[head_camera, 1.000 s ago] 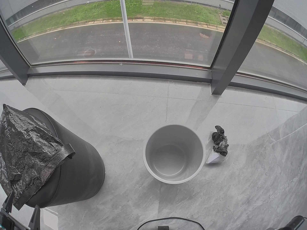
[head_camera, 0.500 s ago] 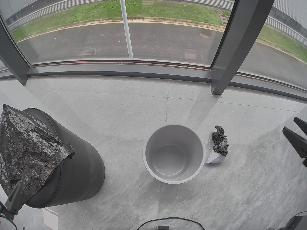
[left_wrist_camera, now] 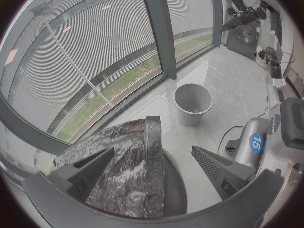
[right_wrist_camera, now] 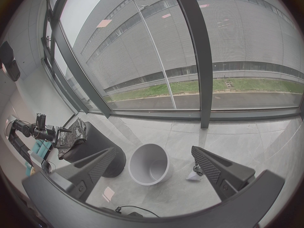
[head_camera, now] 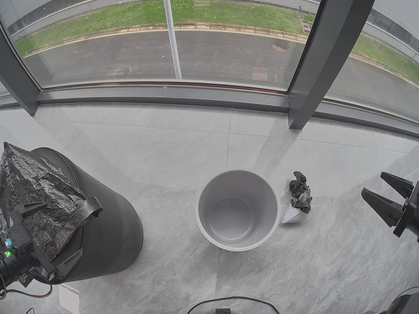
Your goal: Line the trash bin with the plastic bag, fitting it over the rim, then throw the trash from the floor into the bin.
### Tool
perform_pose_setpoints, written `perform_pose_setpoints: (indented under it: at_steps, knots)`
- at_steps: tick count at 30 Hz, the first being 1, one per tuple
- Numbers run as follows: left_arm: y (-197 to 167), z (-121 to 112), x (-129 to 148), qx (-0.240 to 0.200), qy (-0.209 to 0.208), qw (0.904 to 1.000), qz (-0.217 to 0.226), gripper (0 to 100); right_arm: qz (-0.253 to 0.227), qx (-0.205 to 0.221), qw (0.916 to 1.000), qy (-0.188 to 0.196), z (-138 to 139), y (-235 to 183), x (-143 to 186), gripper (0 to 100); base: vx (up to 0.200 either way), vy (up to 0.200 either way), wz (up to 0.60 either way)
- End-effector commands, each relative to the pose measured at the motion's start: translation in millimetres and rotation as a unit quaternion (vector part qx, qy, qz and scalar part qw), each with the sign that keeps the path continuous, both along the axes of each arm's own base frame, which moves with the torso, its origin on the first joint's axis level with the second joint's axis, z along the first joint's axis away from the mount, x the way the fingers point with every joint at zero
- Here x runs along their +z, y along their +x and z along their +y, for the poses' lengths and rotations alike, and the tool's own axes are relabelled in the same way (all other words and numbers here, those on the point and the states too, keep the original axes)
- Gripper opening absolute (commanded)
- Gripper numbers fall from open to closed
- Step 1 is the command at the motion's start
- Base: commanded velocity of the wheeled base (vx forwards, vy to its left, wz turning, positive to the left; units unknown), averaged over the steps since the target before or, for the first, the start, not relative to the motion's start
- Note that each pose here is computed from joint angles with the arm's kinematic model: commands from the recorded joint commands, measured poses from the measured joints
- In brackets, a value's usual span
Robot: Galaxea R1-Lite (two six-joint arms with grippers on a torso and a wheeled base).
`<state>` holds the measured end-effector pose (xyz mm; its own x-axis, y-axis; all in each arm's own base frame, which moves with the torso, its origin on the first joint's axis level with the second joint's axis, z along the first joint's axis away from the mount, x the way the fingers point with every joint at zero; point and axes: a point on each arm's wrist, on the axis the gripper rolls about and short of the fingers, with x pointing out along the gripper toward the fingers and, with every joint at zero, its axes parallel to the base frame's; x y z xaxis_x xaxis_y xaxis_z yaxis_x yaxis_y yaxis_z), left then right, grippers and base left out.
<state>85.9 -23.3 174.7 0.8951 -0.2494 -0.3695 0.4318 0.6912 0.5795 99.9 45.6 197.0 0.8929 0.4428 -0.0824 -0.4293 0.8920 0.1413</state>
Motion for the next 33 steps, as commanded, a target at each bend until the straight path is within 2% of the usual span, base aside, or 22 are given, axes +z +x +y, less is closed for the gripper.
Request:
perform_pose_setpoints:
  at_steps: [1,5,7,13,26,33]
  knots:
    - [37.0,-12.9,-0.3,-0.01,0.046,0.9987,0.02,100,0.015,0.002,0.9999,-0.005,2.3,3.8,-4.7,100,0.0,0.0,0.0]
    - [55.4,-20.7,-1.1,-0.006,0.05,0.9987,0.007,100,0.02,0.002,0.9998,-0.009,2.4,4.0,-8.3,100,0.0,0.0,0.0]
    - [64.7,-24.7,-0.7,0.002,0.047,0.9988,-0.015,100,0.021,0.003,0.9997,-0.009,2.5,3.9,-8.8,100,0.0,0.0,0.0]
    - [73.0,-29.2,-0.6,0.019,0.051,0.9978,-0.038,100,0.021,0.002,0.9997,-0.008,2.4,3.9,-8.8,100,0.0,0.0,0.0]
    - [69.6,-31.2,1.0,0.023,0.054,0.9971,-0.048,100,0.022,0.003,0.9997,-0.009,1.8,2.3,-10.7,100,0.0,0.0,0.0]
    - [69.2,-29.8,-2.2,0.038,0.09,0.9938,-0.055,100,0.022,0.003,0.9997,-0.009,1.7,2.1,-10.5,100,0.0,0.0,0.0]
